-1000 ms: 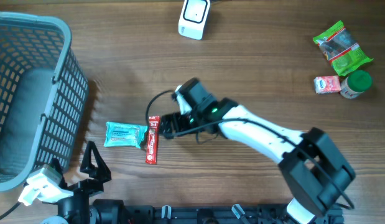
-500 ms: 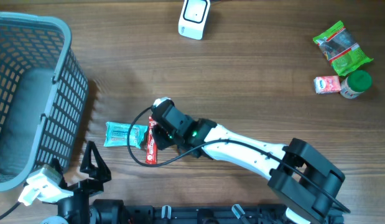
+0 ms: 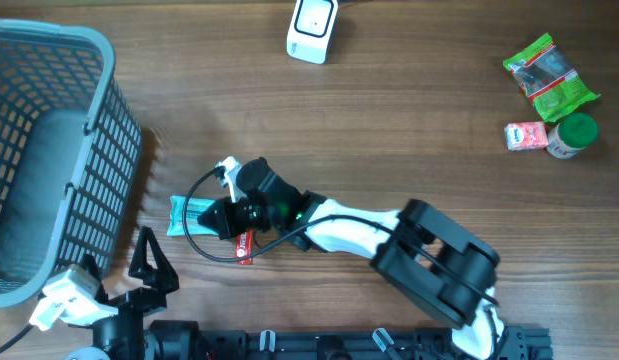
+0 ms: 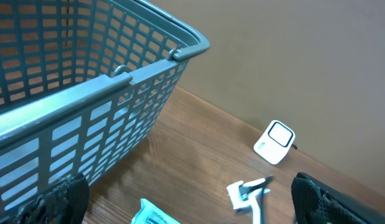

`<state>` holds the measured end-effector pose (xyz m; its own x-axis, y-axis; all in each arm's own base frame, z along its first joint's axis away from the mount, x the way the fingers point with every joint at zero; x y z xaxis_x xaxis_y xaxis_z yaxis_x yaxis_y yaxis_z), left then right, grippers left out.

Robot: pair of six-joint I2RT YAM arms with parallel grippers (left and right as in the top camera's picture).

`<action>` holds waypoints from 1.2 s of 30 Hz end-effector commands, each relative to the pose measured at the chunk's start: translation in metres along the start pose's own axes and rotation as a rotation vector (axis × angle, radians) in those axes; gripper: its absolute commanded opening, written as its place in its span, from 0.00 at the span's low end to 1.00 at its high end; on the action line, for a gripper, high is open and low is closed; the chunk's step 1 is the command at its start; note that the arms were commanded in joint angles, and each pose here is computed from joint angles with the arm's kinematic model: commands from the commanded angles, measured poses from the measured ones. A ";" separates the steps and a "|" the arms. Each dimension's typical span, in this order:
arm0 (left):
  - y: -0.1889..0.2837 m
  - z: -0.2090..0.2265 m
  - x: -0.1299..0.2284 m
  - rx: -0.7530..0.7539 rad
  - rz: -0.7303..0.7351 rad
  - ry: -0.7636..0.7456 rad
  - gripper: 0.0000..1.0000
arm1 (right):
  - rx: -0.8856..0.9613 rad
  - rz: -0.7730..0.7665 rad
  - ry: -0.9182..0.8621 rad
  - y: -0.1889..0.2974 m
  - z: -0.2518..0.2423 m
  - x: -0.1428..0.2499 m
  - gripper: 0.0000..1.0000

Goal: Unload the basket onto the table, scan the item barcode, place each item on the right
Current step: 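Lower the right gripper onto the blue-green wipes pack and grasp it, then lift the wipes pack and reorient it in the right gripper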

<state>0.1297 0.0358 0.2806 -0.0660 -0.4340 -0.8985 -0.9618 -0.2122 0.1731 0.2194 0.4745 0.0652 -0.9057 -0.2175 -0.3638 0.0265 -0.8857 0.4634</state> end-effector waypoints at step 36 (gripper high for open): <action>0.001 -0.001 0.000 0.004 -0.003 0.008 1.00 | 0.569 -0.139 -0.495 0.050 -0.200 -0.043 0.04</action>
<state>0.1297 0.0359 0.2806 -0.0659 -0.4340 -0.8985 -0.9617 -0.2125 0.1731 0.3381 0.4191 0.0004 -0.9768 0.1240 -0.1748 -0.2114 -0.6908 0.6915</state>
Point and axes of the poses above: each gripper's point midway between its finger pads, its own y axis back along the fingers, its own z axis along the line the jaws close on, x = y × z, the point moved 1 cm from there along y, back along the fingers
